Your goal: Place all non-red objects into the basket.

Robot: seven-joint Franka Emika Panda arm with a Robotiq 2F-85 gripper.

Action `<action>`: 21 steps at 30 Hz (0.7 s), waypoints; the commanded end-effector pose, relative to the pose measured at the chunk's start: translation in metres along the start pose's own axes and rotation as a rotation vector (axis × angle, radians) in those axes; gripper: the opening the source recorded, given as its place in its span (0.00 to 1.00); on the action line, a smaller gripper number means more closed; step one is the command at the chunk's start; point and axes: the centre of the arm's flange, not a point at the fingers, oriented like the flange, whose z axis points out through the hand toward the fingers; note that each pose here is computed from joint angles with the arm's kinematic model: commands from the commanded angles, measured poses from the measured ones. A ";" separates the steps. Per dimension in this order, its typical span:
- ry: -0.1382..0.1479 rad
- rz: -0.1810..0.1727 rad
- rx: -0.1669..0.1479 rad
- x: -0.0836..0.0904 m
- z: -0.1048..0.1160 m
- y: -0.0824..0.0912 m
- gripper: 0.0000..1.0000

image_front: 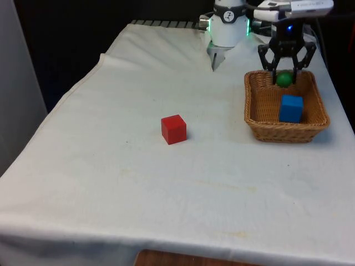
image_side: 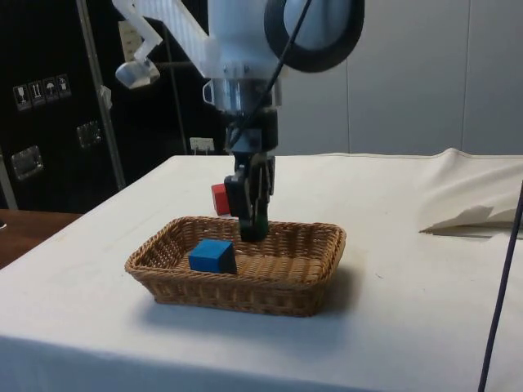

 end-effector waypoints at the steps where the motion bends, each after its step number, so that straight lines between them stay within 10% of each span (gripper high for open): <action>1: 0.006 -0.001 0.007 -0.002 0.005 -0.002 0.00; 18: -0.004 -0.025 -0.001 -0.012 0.039 -0.009 0.03; 21: -0.005 -0.024 -0.002 -0.012 0.040 -0.008 0.36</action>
